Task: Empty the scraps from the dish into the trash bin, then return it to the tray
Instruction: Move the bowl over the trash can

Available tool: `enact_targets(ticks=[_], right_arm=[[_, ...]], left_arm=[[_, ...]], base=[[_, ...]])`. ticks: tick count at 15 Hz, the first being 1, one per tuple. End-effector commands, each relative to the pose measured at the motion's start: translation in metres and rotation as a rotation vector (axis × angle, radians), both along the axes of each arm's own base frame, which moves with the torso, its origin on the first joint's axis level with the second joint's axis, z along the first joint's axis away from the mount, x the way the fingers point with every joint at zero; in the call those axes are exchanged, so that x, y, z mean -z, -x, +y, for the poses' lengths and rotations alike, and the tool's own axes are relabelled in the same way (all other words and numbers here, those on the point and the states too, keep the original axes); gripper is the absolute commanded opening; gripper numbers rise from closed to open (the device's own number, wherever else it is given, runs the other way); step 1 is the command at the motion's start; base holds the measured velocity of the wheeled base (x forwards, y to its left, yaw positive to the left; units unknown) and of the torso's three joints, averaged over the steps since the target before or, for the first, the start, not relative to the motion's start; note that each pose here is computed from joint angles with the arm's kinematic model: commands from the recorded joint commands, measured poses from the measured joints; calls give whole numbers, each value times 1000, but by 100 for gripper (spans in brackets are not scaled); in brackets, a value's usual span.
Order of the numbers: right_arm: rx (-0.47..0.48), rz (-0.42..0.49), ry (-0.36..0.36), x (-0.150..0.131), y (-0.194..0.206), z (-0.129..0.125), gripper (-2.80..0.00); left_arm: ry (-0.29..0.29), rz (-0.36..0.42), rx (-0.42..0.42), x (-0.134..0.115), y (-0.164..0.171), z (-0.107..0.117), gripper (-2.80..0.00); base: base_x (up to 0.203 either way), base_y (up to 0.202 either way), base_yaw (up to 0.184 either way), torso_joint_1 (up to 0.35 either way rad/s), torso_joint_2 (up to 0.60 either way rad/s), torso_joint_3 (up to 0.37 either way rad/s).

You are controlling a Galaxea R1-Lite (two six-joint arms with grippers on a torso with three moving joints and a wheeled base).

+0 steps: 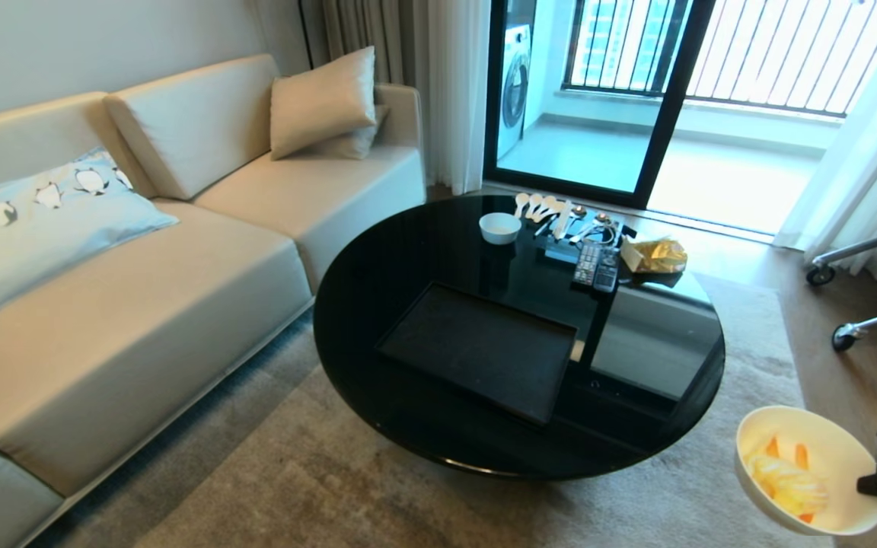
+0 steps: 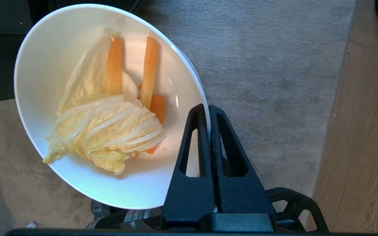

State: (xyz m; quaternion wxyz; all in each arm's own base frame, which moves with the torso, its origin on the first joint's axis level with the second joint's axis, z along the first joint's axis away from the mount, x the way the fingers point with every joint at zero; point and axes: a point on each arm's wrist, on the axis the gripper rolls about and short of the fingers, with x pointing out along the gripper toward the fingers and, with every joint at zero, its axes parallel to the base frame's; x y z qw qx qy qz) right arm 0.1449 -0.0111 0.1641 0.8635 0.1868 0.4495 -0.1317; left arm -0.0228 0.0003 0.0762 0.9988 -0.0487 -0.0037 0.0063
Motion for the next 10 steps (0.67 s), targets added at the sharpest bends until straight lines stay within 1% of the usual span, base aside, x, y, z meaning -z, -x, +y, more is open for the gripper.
enact_targets(ticks=[1, 10], right_arm=[[1, -5, 0, 0, 4, 0, -280], [0, -5, -3, 0, 4, 0, -280]], left_arm=[[1, -1, -1, 0, 0, 0, -280], [1, -1, -1, 0, 0, 0, -280]], base=[[0, 0, 0, 0, 0, 0], [0, 0, 0, 0, 0, 0]])
